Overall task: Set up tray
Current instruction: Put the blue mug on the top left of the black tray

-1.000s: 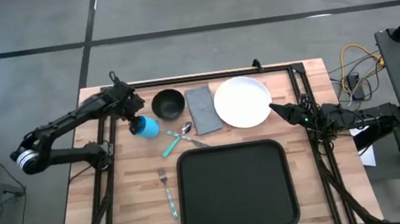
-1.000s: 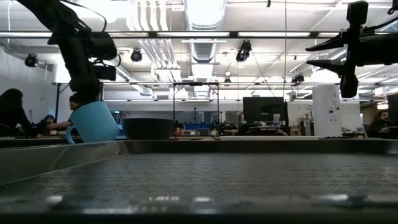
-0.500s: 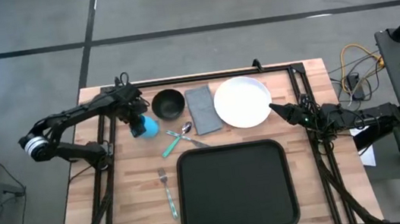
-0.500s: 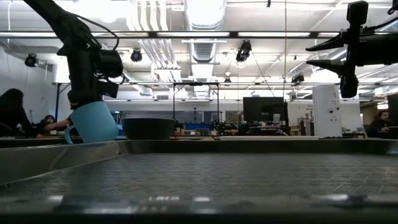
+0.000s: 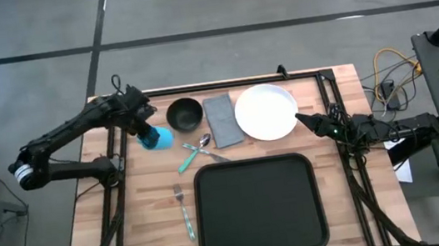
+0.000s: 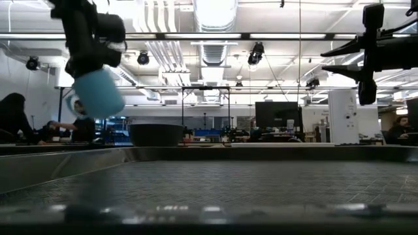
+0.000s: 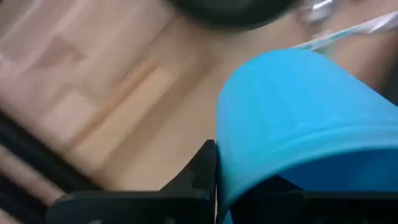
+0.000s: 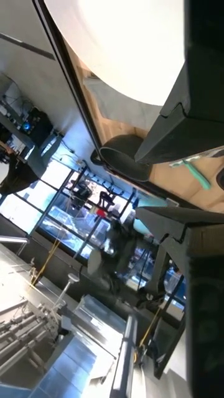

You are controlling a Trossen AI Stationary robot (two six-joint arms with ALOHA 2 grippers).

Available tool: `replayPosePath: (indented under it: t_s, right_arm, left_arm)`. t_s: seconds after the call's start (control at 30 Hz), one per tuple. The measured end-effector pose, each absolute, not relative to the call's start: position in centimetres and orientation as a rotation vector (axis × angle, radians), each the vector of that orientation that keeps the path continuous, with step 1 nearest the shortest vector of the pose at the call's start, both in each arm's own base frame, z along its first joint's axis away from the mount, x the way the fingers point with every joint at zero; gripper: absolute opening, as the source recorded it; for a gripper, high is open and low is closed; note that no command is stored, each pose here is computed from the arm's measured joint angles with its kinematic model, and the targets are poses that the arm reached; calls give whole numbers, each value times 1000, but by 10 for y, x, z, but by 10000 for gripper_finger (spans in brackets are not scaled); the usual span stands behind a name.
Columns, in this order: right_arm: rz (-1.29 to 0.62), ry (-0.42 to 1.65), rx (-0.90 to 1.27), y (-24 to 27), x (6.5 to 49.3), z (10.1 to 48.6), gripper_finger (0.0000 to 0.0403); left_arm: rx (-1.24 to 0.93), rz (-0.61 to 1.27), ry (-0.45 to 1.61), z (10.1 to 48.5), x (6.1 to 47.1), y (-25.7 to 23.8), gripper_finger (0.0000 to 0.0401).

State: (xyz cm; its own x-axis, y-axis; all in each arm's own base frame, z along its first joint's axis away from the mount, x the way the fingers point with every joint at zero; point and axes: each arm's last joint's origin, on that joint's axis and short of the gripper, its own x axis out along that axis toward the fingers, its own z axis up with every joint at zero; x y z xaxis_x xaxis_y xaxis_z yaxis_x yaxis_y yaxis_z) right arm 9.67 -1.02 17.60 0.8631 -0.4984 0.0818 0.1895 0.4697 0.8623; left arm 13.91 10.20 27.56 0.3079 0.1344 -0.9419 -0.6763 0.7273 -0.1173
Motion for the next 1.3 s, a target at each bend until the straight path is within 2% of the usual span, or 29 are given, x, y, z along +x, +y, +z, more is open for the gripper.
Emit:
replayPosePath:
  t_s: [0.27,0.67,0.83,1.03,1.3]
  right_arm:
    - [-448,-314,985,-10,99,173,111]
    - [-470,-275,1021,-10,103,169,111]
    - [-475,-253,1021,-10,105,167,111]
    - [-479,-239,1006,-9,106,166,111]
    - [-449,-188,993,-8,106,163,111]
  left_arm:
    - [-638,454,1079,307,179,60,1]
    - [-675,342,1070,310,220,16,0]
    - [-803,396,1038,306,233,4,0]
    - [-958,563,1024,292,249,-14,0]
    - [-1045,618,1067,287,284,-43,0]
